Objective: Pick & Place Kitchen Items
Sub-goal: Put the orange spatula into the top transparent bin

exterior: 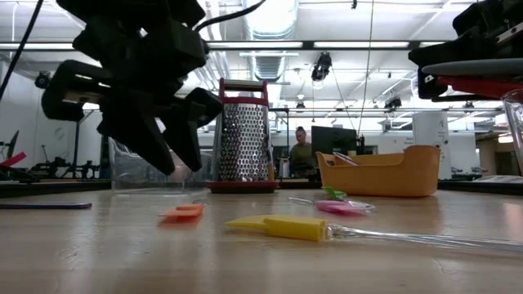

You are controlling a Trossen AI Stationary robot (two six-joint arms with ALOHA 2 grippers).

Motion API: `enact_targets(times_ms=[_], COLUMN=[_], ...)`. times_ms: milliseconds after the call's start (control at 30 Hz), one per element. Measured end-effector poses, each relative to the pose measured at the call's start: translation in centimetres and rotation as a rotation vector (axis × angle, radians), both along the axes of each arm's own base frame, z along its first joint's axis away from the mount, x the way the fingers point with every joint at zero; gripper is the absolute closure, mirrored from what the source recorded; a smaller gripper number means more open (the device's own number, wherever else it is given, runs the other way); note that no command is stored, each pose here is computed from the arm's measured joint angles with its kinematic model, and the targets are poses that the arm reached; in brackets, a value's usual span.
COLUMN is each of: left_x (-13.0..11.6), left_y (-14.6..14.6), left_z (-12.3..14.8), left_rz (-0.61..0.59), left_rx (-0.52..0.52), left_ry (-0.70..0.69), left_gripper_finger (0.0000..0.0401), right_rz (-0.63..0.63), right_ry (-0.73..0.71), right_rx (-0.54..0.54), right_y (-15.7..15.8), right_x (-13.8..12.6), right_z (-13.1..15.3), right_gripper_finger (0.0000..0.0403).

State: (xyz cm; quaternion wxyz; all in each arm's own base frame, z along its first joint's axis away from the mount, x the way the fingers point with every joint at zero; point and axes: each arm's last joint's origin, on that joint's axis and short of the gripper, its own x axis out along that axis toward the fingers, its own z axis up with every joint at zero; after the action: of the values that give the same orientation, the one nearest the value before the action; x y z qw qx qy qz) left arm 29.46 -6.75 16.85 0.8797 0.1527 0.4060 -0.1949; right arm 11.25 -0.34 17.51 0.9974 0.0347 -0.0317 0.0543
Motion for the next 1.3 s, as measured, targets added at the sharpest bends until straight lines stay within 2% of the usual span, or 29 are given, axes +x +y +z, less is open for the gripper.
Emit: enact_targets(times_ms=[167,333,467,633,867,1033,1133,1300], left_x=[1.1,2.0,3.0,3.8,4.1,4.3,4.3,4.3], left_y=[-0.3,-0.8,-1.1,-1.8,-1.9,-2.0,-2.0,-2.1], left_z=[-0.8,-2.1,-2.8,-3.0,-2.9,-3.9,-4.3,-4.2], left_rz=[-0.029,-0.075,-0.097,-0.159,-0.151,-0.158,-0.153,-0.141], left_rx=[0.032,0.079,0.089,0.110,0.070,0.038,0.030,0.016], left_ry=[0.015,0.115,0.144,0.118,0.094,0.128,0.143,0.145], left_gripper_finger=[0.0231,0.0231,0.0231,0.0231,0.0231,0.0232,0.0246,0.0301], right_rz=[0.000,0.000,0.000,0.000,0.000,0.000,0.000,0.000], right_ry=[0.001,0.007,0.008,0.018,0.017,0.017,0.017,0.017], right_rx=[0.000,0.001,0.000,0.001,0.001,0.001,0.001,0.001], right_y=[0.0,0.0,0.0,0.0,0.0,0.0,0.0,0.0], right_x=[0.0,0.0,0.0,0.0,0.0,0.0,0.0,0.0], right_z=[0.0,-0.1,-0.1,-0.2,-0.2,-0.2,-0.2,-0.2], right_gripper_finger=[0.0394,0.0394,0.0394,0.0394,0.0394,0.0394,0.0394,0.0394])
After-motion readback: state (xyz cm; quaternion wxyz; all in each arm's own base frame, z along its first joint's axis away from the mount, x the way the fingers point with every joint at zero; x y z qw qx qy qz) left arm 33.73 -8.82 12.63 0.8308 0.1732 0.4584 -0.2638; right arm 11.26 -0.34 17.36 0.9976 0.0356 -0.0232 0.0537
